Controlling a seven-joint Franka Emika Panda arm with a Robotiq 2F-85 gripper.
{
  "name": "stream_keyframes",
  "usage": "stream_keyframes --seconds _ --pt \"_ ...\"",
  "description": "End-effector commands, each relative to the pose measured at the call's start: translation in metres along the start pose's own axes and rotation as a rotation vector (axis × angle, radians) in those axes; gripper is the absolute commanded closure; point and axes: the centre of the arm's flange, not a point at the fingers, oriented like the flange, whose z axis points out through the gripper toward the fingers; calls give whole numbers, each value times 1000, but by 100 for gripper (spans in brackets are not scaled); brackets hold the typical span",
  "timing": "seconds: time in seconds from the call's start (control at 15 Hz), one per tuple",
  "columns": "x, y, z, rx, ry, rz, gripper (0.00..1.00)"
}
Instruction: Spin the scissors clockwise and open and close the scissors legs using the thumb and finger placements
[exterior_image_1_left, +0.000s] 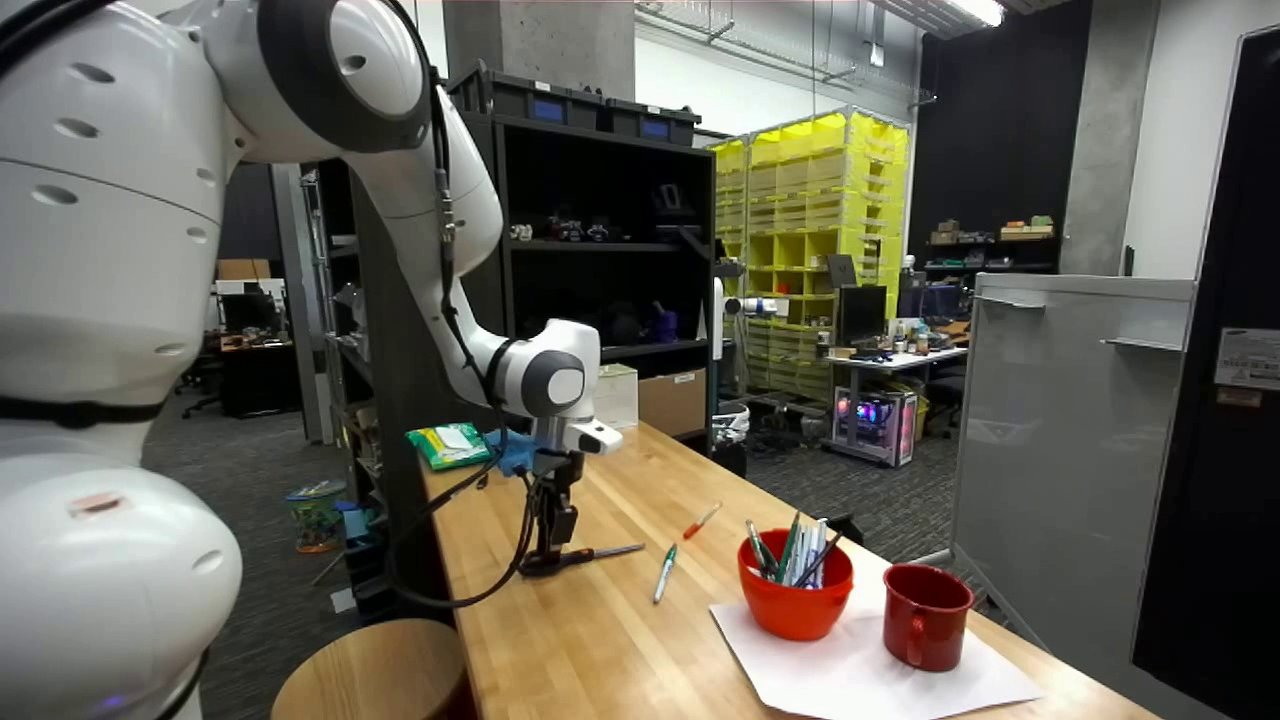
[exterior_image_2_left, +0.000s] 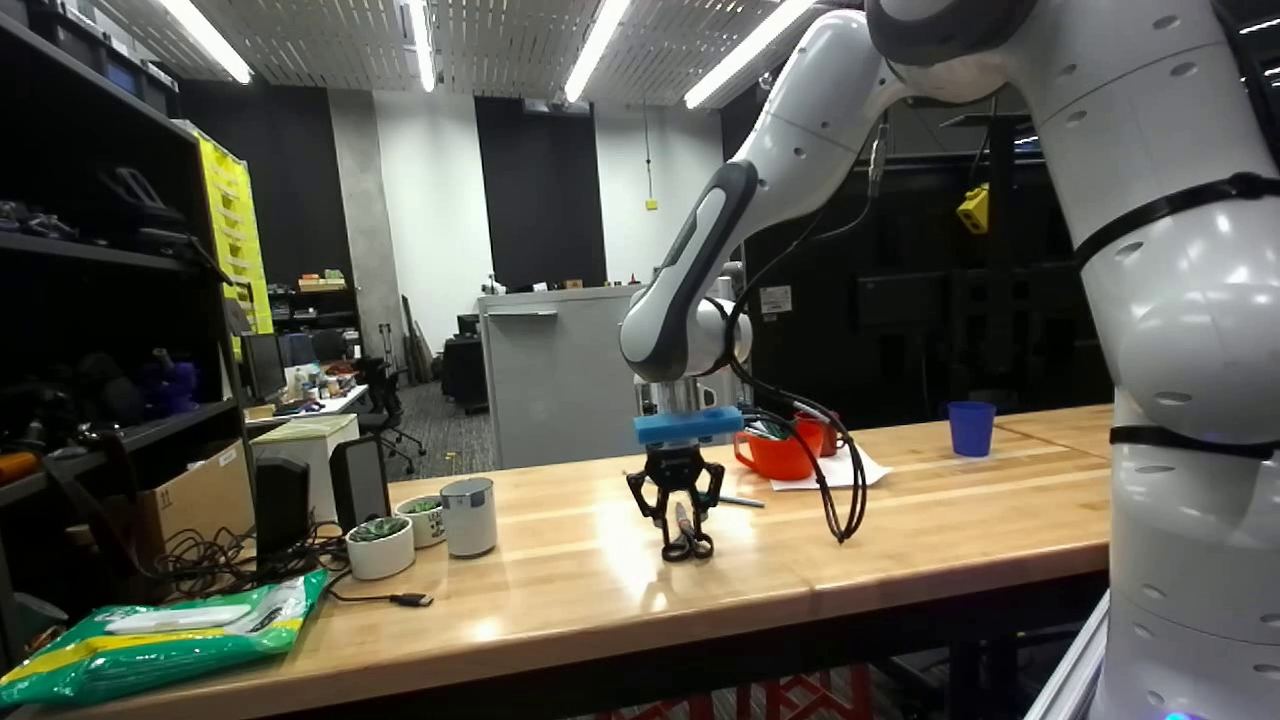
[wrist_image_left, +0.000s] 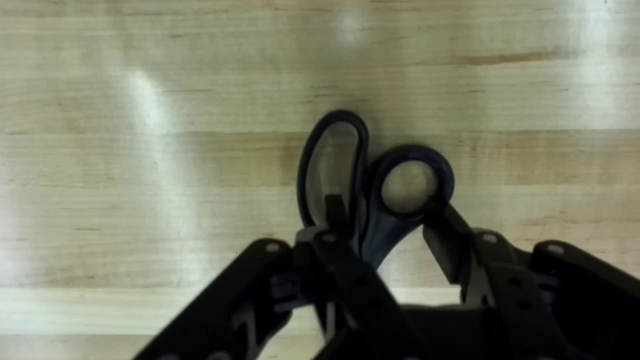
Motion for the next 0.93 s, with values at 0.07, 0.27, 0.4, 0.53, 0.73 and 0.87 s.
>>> stream_keyframes --seconds 0.07,0.27,0.4,0.53,0.73,0.87 --pt "0 -1 3 9 -20 -2 53" --pt "-1 0 2 16 -21 0 56" --pt "-3 1 2 21 -22 1 65" --pt "-3 1 0 29 -22 1 70" --pt "-5 2 0 37 -23 -3 85" --pt "-6 2 0 40 -27 -3 89"
